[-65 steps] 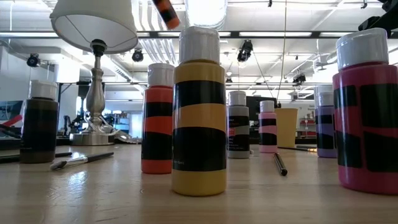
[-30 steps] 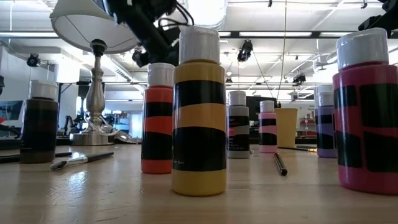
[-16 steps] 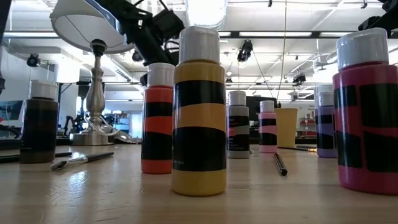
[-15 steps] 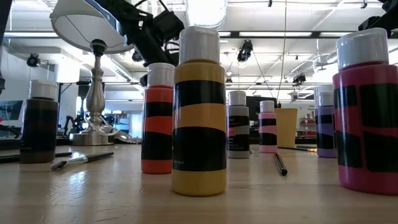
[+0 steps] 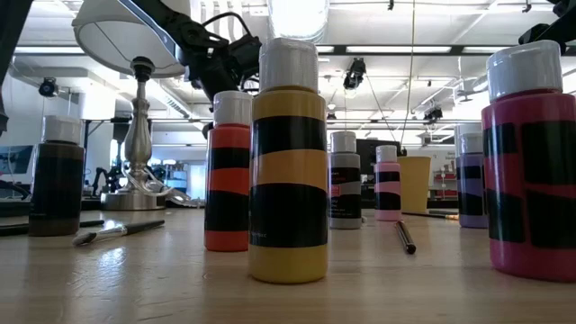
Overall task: Pick & Place Paint Supplies
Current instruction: Put the small orange paint bottle into the bin
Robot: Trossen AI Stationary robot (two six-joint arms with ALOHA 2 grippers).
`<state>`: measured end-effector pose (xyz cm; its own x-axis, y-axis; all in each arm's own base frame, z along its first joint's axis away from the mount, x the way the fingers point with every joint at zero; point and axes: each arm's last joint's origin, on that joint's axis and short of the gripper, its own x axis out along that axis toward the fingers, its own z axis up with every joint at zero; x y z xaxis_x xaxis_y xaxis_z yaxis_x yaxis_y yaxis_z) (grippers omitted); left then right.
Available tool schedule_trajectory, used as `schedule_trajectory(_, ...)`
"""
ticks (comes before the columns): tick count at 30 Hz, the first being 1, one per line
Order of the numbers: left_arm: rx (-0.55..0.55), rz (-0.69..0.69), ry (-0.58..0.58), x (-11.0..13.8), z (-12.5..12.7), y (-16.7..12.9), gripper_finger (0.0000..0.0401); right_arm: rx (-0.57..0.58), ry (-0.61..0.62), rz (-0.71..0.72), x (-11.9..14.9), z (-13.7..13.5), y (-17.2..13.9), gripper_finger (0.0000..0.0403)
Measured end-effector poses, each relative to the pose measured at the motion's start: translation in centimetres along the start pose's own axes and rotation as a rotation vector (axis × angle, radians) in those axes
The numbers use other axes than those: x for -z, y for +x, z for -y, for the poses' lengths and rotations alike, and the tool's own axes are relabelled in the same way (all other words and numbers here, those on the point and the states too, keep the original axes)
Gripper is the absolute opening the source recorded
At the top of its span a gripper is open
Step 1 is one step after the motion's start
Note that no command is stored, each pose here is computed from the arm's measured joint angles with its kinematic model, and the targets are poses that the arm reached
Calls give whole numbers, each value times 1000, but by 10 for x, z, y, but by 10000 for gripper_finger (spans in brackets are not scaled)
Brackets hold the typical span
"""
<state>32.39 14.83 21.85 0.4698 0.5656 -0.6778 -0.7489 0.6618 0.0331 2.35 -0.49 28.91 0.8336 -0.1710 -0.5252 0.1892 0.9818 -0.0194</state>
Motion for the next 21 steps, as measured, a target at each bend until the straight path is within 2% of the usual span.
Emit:
schedule_trajectory(9, 9, -26, -19, 4, -3, 10, 122, 0, 0, 0, 0, 0, 0, 361)
schedule_trajectory(16, 14, -29, -18, 3, -5, 13, 123, 0, 0, 0, 0, 0, 0, 344)
schedule_trajectory(21, 12, -27, -11, 3, -6, 13, 147, 0, 0, 0, 0, 0, 0, 327)
